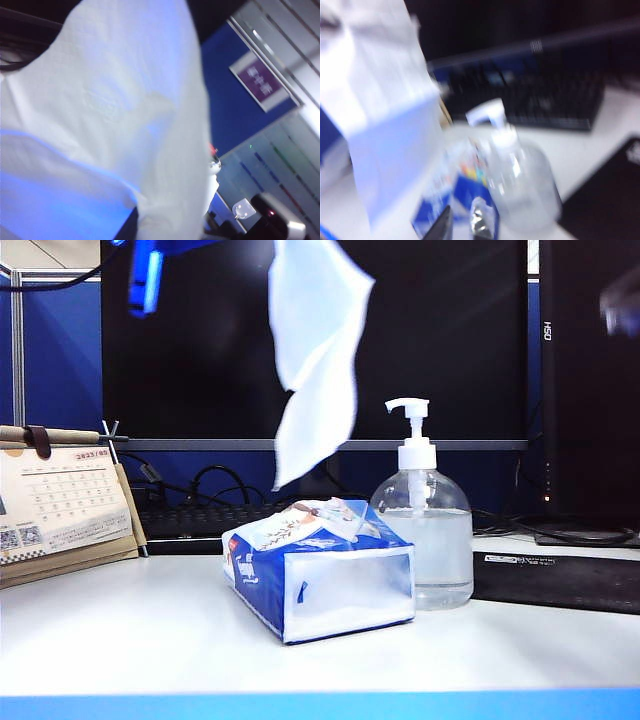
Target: Pull out a tissue from the tissue dispenser, then press the switch of the alcohol sanitizer bottle to drop some sanitizer on the paper tissue, and finally place the treated tissue on the table.
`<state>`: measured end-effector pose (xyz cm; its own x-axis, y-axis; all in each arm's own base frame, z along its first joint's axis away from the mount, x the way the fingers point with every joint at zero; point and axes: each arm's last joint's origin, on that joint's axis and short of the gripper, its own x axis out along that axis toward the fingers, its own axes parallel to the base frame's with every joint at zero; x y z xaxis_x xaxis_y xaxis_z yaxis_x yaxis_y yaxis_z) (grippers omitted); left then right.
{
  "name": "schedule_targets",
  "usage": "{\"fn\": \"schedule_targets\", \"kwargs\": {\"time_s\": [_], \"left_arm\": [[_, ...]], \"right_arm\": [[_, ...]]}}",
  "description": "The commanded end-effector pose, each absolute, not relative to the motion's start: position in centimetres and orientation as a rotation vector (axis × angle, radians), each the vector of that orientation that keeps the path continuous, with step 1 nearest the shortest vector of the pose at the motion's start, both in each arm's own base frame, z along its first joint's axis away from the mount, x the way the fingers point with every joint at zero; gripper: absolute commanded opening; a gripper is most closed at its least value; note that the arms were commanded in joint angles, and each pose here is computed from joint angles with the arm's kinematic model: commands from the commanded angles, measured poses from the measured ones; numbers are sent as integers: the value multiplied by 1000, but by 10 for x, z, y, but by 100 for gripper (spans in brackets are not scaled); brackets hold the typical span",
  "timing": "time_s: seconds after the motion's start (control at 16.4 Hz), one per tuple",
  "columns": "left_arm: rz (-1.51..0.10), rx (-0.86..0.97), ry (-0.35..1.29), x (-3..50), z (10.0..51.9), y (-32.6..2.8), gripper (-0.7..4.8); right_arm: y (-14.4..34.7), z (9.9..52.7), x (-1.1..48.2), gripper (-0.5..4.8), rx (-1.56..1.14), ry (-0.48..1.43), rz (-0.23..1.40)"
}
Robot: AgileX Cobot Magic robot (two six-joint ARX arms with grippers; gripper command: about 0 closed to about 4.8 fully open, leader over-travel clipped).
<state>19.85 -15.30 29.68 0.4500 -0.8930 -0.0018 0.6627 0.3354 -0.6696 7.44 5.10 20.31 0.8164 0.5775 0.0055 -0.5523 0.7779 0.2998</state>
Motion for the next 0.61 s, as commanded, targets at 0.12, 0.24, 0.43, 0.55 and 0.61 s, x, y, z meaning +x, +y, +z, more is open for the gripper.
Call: {"fn": "schedule_targets", "kwargs": {"time_s": [0.12,0.24,0.43,0.55,0.61], "left_arm": [[-972,-683,375,183,268,-162,-6],[-961,-717,384,179,255,-161,-6],[-976,-750,369,176,247,-159,-6],[-1014,-771,369,176,244,-166,-6],[-1040,-810,353,175,241,-171,-6]], "right_arm": [[50,216,74,53,338,-16,630],[50,216,74,53,339,-22,631],[53,215,78,53,332,3,628],[58,214,85,53,326,23,629],[62,215,90,52,324,29,638]]}}
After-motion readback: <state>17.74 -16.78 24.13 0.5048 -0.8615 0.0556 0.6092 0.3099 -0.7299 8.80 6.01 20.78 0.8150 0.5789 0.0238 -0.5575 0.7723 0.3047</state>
